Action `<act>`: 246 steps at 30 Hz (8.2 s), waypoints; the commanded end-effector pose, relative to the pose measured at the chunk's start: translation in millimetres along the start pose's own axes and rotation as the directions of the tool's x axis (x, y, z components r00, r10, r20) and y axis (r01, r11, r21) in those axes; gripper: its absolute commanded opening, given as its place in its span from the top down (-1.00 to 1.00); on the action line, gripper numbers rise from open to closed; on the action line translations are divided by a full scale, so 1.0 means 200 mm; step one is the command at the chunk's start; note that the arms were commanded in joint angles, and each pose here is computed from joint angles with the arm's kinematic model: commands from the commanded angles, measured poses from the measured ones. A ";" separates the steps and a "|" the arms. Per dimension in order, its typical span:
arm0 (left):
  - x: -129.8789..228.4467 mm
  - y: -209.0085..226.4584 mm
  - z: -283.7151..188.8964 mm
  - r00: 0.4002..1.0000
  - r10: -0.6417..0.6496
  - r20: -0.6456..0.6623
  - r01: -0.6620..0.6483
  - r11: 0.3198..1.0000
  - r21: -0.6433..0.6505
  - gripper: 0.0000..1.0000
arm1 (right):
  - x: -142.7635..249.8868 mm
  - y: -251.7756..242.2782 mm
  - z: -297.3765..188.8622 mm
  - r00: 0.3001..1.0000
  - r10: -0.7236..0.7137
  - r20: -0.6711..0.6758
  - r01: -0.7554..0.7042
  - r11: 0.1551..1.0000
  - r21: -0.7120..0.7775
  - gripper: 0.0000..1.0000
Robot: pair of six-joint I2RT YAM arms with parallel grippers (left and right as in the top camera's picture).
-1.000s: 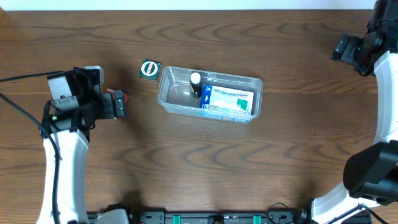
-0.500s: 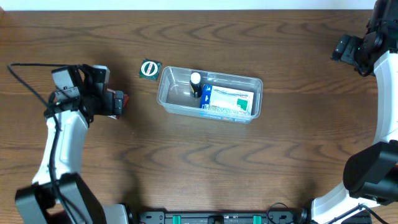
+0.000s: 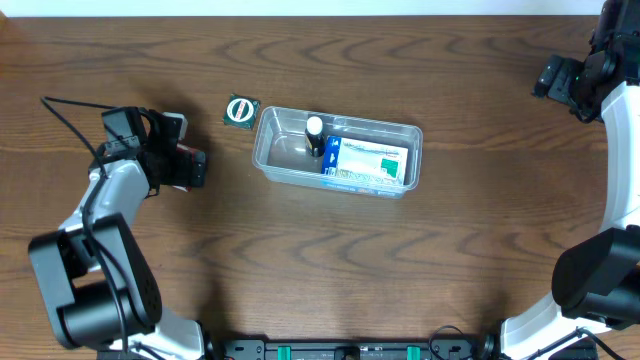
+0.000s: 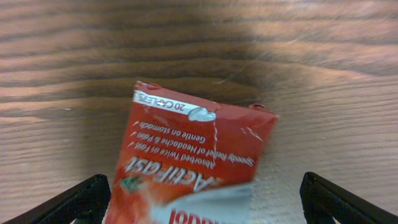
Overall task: Pack container
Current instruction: 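Move the left gripper to the red Panadol box, then grasp the red Panadol box with the left gripper and lift, then lower the red box into the container's left end, then release the red box and move the left gripper to the Zam-Buk tin, then grasp the green Zam-Buk tin with the left gripper and lift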
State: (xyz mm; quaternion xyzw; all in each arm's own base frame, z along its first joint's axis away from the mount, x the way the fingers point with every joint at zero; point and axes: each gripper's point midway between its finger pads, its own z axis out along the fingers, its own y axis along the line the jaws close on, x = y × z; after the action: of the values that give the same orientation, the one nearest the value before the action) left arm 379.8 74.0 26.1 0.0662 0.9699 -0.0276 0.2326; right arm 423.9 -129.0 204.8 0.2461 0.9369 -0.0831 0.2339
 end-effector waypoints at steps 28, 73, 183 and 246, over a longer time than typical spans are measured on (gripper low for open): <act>-0.11 -0.03 -0.07 0.998 -0.030 0.056 0.030 1.000 -0.001 -0.11 | 0.00 -0.02 0.01 1.000 -0.009 -0.005 0.009 1.000 0.007 -0.99; -0.47 -1.06 -0.34 0.962 -0.058 0.268 -0.015 0.965 0.261 -0.16 | 0.00 -0.02 0.01 1.000 -0.009 -0.005 0.009 1.000 0.008 -0.99; -0.87 -0.28 -0.42 0.953 0.020 0.302 0.000 0.998 -0.067 -0.96 | 0.00 -0.01 0.01 1.000 -0.010 -0.005 0.010 1.000 0.007 -0.99; -0.58 -0.43 0.34 0.994 0.099 0.039 -0.101 0.994 0.035 -0.68 | 0.00 -0.01 0.01 1.000 -0.010 -0.005 0.010 1.000 0.007 -0.99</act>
State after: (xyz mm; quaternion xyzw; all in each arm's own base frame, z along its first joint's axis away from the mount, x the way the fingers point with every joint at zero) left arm 501.1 -26.5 27.2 0.1061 0.9599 -0.0299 0.2577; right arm 423.8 -129.1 204.8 0.2460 0.9370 -0.0833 0.2337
